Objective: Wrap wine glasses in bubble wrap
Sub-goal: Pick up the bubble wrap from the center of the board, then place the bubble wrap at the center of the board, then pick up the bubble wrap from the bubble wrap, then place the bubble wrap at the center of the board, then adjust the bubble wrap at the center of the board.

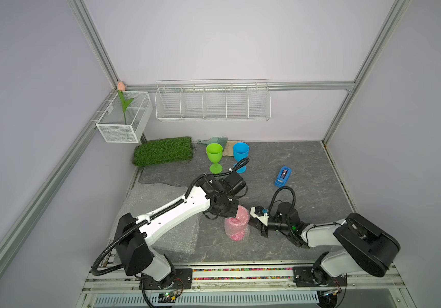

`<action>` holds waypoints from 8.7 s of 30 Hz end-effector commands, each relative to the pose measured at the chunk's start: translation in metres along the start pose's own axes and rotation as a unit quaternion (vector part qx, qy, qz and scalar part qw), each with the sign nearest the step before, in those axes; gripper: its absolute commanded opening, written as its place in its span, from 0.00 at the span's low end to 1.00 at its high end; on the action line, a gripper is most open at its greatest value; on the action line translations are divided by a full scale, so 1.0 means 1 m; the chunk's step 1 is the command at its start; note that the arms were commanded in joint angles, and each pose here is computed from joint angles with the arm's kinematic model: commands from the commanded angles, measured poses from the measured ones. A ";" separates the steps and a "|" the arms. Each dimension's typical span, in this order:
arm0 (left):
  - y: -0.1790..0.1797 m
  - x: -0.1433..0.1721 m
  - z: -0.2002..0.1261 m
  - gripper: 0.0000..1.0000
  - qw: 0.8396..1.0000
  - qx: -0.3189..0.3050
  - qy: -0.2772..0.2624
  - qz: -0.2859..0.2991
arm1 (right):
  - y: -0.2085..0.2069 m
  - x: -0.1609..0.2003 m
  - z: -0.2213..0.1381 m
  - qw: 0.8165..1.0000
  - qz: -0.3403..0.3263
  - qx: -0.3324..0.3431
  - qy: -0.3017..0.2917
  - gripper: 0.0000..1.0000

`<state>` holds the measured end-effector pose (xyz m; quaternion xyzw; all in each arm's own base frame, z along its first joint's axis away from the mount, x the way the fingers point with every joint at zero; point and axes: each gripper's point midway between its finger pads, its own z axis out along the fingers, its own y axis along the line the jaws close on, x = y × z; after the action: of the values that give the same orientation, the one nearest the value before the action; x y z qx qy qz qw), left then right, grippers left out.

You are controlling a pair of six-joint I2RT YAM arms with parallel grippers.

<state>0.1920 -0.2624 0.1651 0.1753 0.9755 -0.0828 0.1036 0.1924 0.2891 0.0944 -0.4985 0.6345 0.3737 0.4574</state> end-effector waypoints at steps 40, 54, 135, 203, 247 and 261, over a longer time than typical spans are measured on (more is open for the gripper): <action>0.005 -0.055 0.019 0.00 0.996 -0.038 -0.059 0.046 | -0.052 -0.067 -0.008 0.787 0.514 0.221 0.260 0.32; 0.016 -0.077 -0.032 0.59 0.986 -0.041 -0.154 0.038 | -0.084 -0.079 -0.057 0.779 0.462 0.309 0.292 0.07; 0.193 -0.022 0.115 0.37 0.985 -0.136 0.094 -0.057 | -0.286 -0.130 -0.225 0.742 0.479 0.439 0.165 0.52; -0.203 -0.177 0.070 0.18 0.944 0.312 -0.104 -0.019 | -0.164 0.009 -0.188 0.708 0.517 0.391 0.280 0.48; 0.099 0.011 0.133 0.10 0.986 0.047 0.071 -0.144 | -0.100 0.127 -0.169 0.604 0.549 0.383 0.433 0.07; 0.080 0.028 0.124 0.19 0.983 0.054 0.086 -0.155 | -0.140 0.106 -0.188 0.612 0.494 0.465 0.407 0.35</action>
<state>0.2172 -0.2056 0.0213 0.0523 0.9892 -0.1366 -0.0091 0.2690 0.0599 0.0290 0.0672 0.9970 -0.0214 0.0317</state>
